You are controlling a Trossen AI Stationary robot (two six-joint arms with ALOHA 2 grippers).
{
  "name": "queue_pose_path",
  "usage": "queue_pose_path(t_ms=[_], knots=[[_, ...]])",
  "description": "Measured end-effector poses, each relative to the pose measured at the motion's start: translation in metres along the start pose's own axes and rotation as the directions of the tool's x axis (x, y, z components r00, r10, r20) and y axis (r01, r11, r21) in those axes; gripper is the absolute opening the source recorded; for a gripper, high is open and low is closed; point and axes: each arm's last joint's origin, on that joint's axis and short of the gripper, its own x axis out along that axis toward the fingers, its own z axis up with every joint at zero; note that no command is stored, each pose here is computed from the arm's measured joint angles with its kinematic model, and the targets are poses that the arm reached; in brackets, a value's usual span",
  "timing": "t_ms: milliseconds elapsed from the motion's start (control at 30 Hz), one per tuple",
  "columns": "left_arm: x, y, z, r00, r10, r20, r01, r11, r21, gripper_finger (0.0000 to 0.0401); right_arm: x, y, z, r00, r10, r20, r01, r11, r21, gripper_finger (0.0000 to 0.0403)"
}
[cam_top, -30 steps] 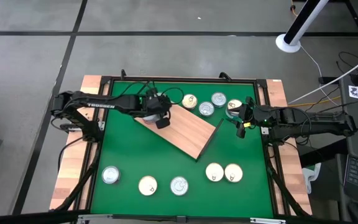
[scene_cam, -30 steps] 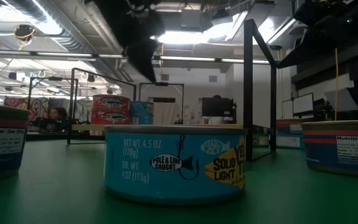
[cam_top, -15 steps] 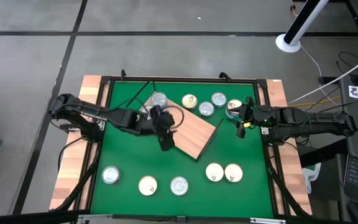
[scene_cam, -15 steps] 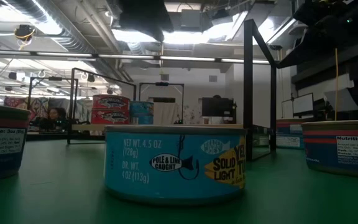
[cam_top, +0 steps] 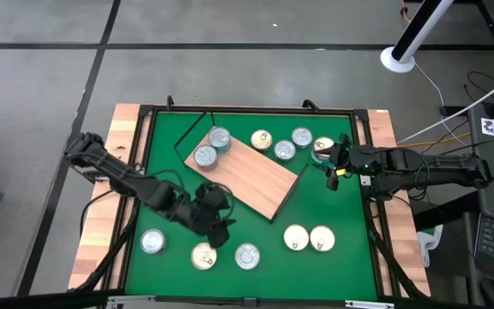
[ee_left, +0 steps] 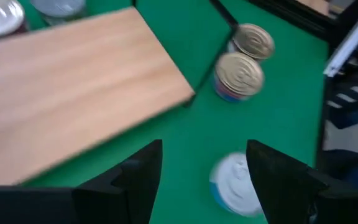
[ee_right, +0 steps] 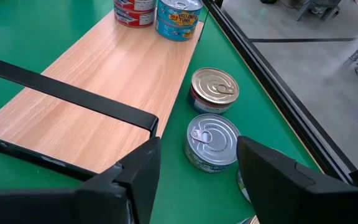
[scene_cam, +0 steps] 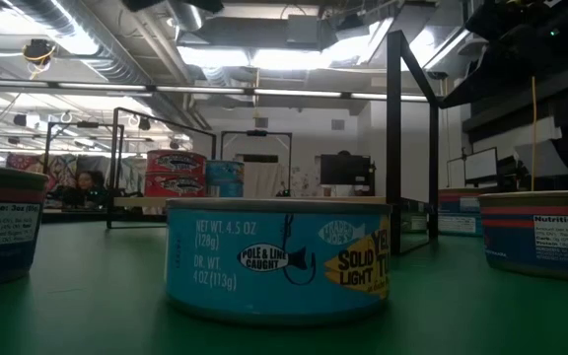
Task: Stack canned seafood by type on shelf
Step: Put the blue and pink tuna can on the shelf
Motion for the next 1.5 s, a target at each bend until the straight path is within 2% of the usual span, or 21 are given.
queue_pose_path(t_ms=[167, 400, 700, 833, 1000, 1500], knots=[[-0.001, -0.005, -0.024, 0.999, -0.011, -0.043, 0.006, 0.990, -0.138, 0.0226, 0.000, 0.002, 0.000, 0.998, 0.062, 0.003, -0.062, 0.998, 0.002, 0.0211], [0.004, -0.001, -0.058, 0.985, -0.025, -0.170, -0.037, 0.937, -0.349, 0.0225, -0.001, 0.006, 0.004, 0.978, 0.204, 0.049, -0.204, 0.979, 0.002, 0.0211], [0.008, 0.005, -0.086, 0.967, -0.010, -0.253, -0.110, 0.884, -0.455, 0.0201, -0.004, 0.012, 0.018, 0.879, 0.436, 0.190, -0.424, 0.900, -0.104, 0.0211], [0.008, 0.007, -0.095, 0.963, -0.002, -0.271, -0.133, 0.867, -0.481, 0.0198, -0.006, 0.014, 0.021, 0.836, 0.500, 0.226, -0.477, 0.866, -0.151, 0.0211], [0.008, 0.008, -0.104, 0.950, -0.023, -0.313, -0.133, 0.873, -0.469, 0.0198, -0.008, 0.014, 0.025, 0.800, 0.538, 0.265, -0.499, 0.843, -0.201, 0.0211], [0.013, 0.018, -0.130, 0.910, -0.029, -0.414, -0.161, 0.894, -0.418, 0.0198, -0.008, 0.014, 0.027, 0.795, 0.537, 0.283, -0.495, 0.843, -0.209, 0.0211]])
